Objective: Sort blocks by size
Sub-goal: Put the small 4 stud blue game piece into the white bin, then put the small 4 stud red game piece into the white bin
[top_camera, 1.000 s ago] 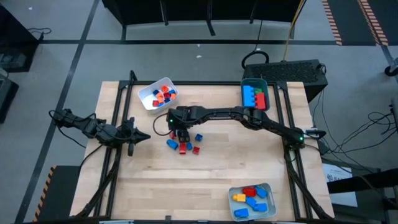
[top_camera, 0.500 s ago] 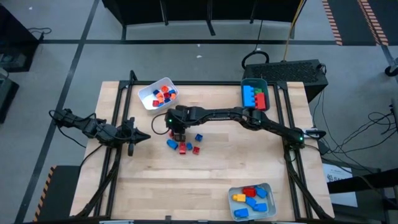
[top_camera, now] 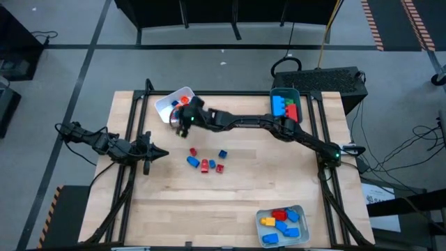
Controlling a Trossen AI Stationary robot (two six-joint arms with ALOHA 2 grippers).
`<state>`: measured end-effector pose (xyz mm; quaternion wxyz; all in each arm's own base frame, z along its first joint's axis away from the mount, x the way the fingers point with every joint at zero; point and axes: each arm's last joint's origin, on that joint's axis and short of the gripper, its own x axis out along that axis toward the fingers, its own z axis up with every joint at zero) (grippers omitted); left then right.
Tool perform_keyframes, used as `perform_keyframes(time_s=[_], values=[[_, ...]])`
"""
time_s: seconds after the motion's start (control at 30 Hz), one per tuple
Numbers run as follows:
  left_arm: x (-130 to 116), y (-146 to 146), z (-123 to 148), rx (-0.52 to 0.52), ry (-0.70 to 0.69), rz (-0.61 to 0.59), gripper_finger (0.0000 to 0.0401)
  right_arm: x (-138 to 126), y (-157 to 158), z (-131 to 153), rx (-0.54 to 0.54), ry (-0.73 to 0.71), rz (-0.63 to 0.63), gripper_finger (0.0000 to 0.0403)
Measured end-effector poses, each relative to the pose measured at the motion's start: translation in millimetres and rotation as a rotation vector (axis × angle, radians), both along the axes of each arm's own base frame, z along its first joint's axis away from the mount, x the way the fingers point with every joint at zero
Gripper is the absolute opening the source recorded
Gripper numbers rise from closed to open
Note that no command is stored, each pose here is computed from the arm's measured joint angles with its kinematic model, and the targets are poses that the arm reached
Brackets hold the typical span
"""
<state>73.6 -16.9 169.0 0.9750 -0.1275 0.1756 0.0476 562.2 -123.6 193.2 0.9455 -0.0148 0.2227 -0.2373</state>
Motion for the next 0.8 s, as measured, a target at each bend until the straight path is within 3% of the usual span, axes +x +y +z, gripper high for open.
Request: perform_keyframes(time_s=[0.27,0.53,0.67,0.8], values=[[0.0,0.0,0.0,0.0,0.0,0.0,0.0002,-13.3,-52.4,1.2,0.184,-0.129,-0.171,0.0106],[0.0,0.0,0.0,0.0,0.0,0.0,0.0002,-15.7,-61.0,1.3,0.217,-0.136,-0.135,0.0273],[0.0,0.0,0.0,-0.001,0.0,0.001,0.0002,-15.3,-58.2,2.7,0.212,-0.127,-0.114,0.029],[0.0,0.0,0.0,-0.002,-0.001,0.001,0.0002,-17.1,-41.7,8.9,0.332,-0.063,0.028,0.028]])
